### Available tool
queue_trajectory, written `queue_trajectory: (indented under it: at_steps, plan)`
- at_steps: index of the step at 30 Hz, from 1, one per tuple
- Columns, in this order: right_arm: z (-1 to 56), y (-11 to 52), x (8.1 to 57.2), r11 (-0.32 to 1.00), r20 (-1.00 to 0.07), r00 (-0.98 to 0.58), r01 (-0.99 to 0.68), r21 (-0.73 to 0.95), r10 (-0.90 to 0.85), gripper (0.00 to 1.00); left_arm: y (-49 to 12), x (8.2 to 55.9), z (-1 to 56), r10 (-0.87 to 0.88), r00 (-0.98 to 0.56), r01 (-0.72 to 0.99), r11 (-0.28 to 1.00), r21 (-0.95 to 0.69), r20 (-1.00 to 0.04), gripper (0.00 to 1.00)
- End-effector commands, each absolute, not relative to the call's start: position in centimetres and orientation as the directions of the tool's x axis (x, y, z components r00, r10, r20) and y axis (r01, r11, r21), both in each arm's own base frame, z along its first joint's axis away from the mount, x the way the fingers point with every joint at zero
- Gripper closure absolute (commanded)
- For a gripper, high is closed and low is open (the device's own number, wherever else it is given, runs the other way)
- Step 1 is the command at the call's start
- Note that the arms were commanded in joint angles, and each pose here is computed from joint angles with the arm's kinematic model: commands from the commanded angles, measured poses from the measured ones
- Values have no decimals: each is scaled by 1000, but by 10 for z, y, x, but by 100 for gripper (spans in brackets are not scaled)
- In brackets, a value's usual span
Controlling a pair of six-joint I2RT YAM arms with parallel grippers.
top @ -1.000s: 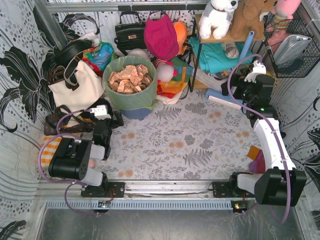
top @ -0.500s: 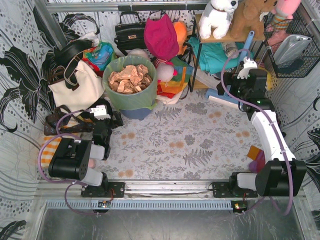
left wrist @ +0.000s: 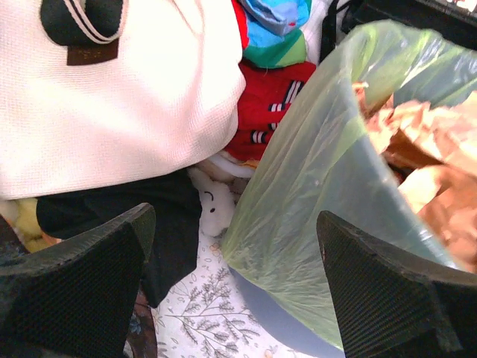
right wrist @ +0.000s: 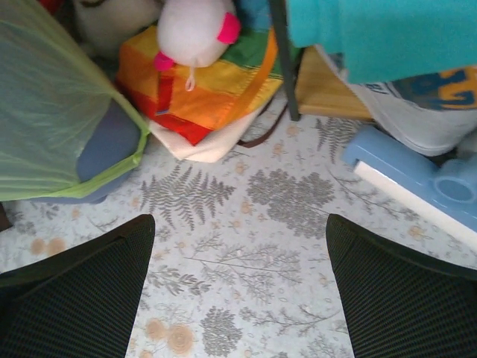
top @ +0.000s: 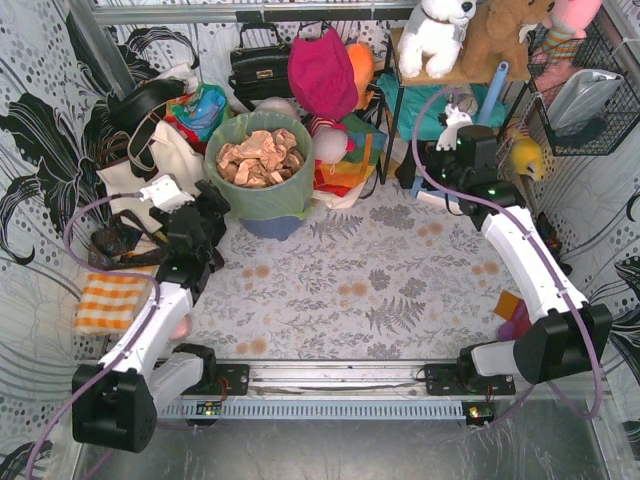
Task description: Tie the trash bag
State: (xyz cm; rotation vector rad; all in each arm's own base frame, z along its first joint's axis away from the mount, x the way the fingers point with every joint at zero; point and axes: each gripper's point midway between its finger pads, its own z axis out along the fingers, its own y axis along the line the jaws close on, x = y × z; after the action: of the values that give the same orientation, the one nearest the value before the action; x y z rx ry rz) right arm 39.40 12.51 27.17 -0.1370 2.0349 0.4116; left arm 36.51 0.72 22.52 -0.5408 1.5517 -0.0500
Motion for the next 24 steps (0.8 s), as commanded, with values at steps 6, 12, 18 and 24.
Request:
queue_trajectory:
  at_steps: [6, 12, 18, 24]
  plan:
    - [305, 195, 399, 861, -875, -459, -373, 345, 152, 3, 11, 340, 270, -431, -140, -433, 836, -336, -891, 2]
    - [313, 231, 410, 839, -838, -499, -343, 423, 219, 1, -16, 355, 317, -363, -294, -297, 914, -277, -884, 2]
    - [331, 269, 419, 865, -847, -491, -316, 391, 203, 5, -24, 372, 324, -313, -384, -267, 938, -220, -869, 2]
    - [326, 308, 425, 857, -818, -545, -317, 406, 186, 9, -20, 399, 311, -293, -434, -227, 951, -211, -852, 0]
